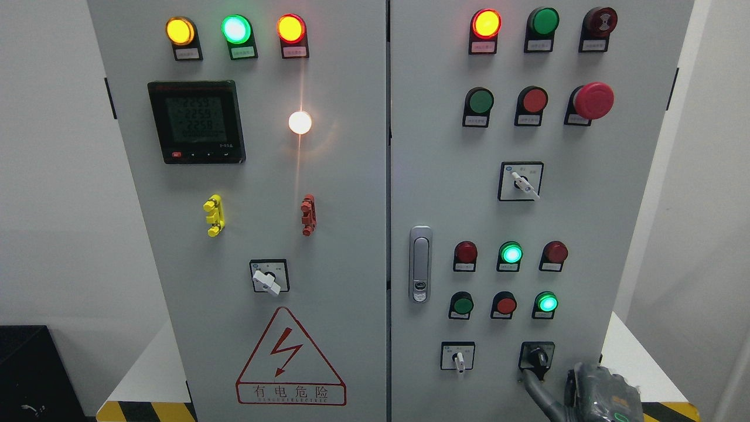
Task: Flip black knob to close circuit
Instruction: 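Grip the black knob with the right hand and twist it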
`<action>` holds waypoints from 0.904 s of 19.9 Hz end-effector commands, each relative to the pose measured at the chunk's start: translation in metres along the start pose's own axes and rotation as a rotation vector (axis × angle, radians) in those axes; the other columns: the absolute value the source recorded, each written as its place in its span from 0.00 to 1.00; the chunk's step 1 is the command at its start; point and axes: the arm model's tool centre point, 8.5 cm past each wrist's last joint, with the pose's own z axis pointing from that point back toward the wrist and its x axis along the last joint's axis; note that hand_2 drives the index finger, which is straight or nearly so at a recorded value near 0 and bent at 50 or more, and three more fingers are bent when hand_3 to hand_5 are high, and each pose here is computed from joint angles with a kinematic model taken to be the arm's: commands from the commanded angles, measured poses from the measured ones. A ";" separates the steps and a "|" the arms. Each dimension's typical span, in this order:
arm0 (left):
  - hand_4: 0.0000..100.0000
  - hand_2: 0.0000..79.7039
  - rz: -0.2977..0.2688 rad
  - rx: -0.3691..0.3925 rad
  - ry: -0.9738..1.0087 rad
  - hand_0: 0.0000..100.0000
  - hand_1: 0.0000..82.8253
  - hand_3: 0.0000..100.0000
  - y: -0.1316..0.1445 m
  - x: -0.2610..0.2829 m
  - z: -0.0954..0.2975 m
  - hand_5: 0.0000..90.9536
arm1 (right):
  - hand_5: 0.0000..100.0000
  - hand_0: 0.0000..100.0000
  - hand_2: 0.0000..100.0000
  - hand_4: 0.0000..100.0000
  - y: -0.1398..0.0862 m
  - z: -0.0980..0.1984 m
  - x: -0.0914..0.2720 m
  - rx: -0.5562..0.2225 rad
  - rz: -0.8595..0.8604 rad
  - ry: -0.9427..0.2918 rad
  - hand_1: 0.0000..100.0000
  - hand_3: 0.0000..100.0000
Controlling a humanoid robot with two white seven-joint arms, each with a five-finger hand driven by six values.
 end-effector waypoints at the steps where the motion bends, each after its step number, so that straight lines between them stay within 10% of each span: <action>1: 0.00 0.00 0.002 -0.004 -0.002 0.12 0.67 0.00 -0.002 -0.006 0.000 0.00 | 0.93 0.00 0.89 0.89 -0.001 -0.006 -0.019 -0.002 0.013 0.043 0.00 1.00; 18: 0.00 0.00 0.002 -0.004 -0.002 0.12 0.67 0.00 -0.002 -0.006 0.000 0.00 | 0.93 0.00 0.88 0.88 -0.010 -0.011 -0.024 -0.018 0.007 0.053 0.00 1.00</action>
